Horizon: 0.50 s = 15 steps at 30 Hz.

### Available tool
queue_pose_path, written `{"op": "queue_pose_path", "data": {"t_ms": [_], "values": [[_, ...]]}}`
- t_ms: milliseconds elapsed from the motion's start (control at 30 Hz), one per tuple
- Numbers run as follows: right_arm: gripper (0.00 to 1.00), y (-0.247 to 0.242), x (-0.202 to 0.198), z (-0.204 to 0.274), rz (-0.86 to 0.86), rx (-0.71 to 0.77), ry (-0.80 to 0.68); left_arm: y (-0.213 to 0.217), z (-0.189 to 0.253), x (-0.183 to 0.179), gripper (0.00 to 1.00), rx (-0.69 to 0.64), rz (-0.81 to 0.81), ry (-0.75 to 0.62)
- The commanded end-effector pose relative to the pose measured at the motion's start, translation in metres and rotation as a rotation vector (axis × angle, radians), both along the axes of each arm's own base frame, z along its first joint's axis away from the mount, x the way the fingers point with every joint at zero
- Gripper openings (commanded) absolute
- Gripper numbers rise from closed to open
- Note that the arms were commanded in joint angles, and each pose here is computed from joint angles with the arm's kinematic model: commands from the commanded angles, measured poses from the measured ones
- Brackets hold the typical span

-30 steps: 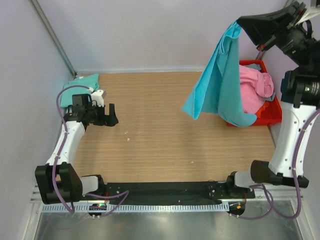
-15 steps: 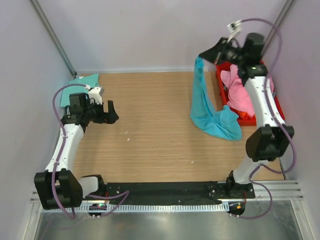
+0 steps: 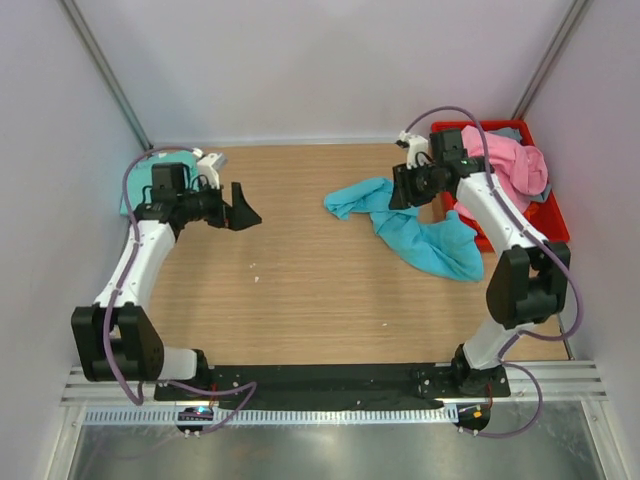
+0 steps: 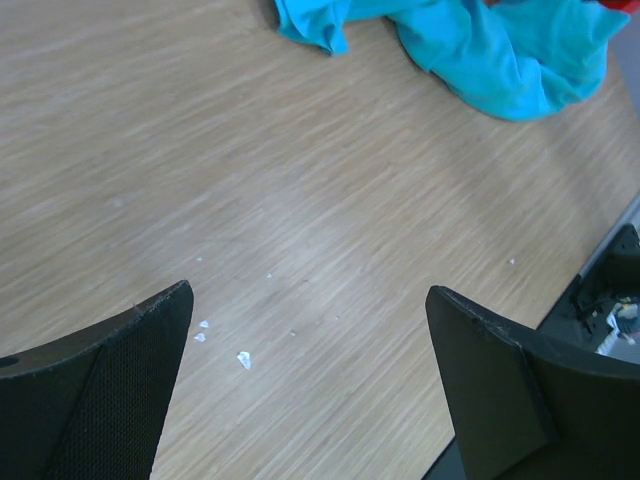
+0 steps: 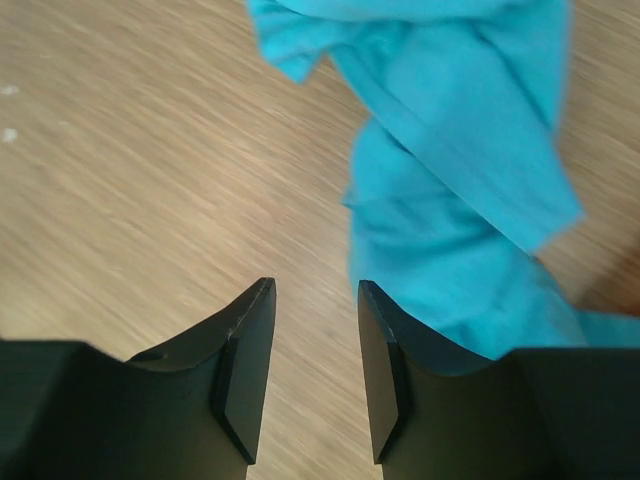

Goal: Fold and stack the t-shirts
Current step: Move the tshirt to the center of the board

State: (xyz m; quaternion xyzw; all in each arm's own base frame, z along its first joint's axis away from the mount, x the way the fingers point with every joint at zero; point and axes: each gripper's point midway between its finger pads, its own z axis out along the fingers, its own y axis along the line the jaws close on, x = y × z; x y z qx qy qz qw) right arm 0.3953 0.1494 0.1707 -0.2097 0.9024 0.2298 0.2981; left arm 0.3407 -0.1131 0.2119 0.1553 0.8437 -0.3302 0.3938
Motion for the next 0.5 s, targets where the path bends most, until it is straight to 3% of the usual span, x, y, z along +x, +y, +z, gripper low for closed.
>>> {"op": "queue_pose_path", "data": {"t_ms": [0,133,233,467], "values": [[0.45,-0.051,-0.002,0.002,-0.086,-0.198,-0.106,-0.03,-0.015,-0.003,0.99,-0.004,-0.105,0.077],[0.47,-0.097,0.003,0.003,-0.256,-0.242,-0.145,-0.037,-0.053,0.007,1.0,0.085,-0.102,0.159],[0.51,-0.148,0.006,-0.011,-0.438,-0.242,-0.082,-0.043,-0.081,0.011,1.0,0.119,-0.069,0.254],[0.51,-0.195,0.007,-0.029,-0.598,-0.203,-0.002,-0.033,-0.112,0.011,1.0,0.212,-0.014,0.335]]}}
